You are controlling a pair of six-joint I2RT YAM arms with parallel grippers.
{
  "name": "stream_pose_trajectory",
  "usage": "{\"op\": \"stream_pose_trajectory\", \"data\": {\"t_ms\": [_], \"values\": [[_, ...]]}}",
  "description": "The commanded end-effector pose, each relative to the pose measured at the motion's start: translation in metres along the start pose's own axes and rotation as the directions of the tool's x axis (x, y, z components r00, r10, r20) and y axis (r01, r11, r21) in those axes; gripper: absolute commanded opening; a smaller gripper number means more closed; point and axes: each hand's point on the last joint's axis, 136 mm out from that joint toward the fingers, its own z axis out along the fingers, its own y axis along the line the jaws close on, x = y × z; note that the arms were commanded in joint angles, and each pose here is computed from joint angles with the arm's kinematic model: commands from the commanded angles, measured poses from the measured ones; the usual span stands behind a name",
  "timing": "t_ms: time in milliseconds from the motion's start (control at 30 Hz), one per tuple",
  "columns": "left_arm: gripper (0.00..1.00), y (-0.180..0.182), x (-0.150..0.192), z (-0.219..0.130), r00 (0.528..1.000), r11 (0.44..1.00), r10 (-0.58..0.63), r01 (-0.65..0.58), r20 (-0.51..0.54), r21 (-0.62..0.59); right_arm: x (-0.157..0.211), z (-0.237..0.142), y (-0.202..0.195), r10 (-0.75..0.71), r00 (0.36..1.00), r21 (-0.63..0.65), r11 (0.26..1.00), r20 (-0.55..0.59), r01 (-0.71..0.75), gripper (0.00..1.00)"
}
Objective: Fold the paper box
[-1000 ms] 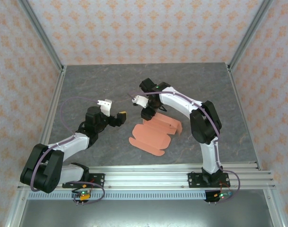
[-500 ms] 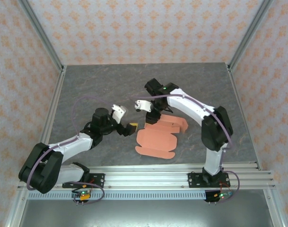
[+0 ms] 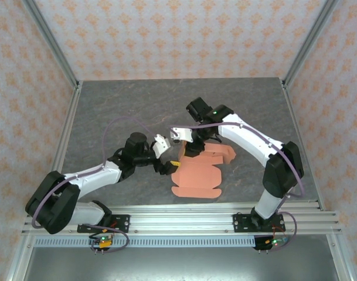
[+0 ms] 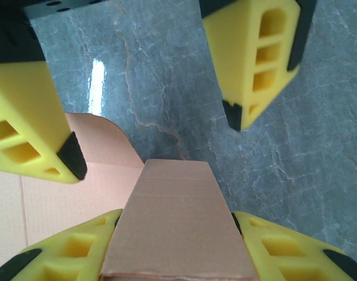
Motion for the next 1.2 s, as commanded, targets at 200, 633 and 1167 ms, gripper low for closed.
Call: {"op": "stream_pose_trajectory", "data": {"t_ms": [200, 633, 1167], "values": [[0.74, -0.007, -0.013, 0.01, 0.996, 0.997, 0.077, -0.077, 0.037, 0.003, -0.02, -0.014, 0.021, -0.045, 0.994, -0.048, 0.998, 0.097, 0.05, 0.42], [0.53, -0.016, -0.021, 0.006, 0.993, 0.994, 0.098, -0.101, 0.07, 0.043, -0.026, -0.016, 0.041, -0.084, 0.985, -0.088, 0.991, 0.148, 0.098, 0.42], [0.31, -0.018, -0.025, 0.003, 0.997, 0.996, 0.068, -0.07, 0.036, 0.056, -0.033, -0.027, 0.03, -0.065, 0.977, 0.026, 0.998, 0.201, 0.061, 0.62]]}}
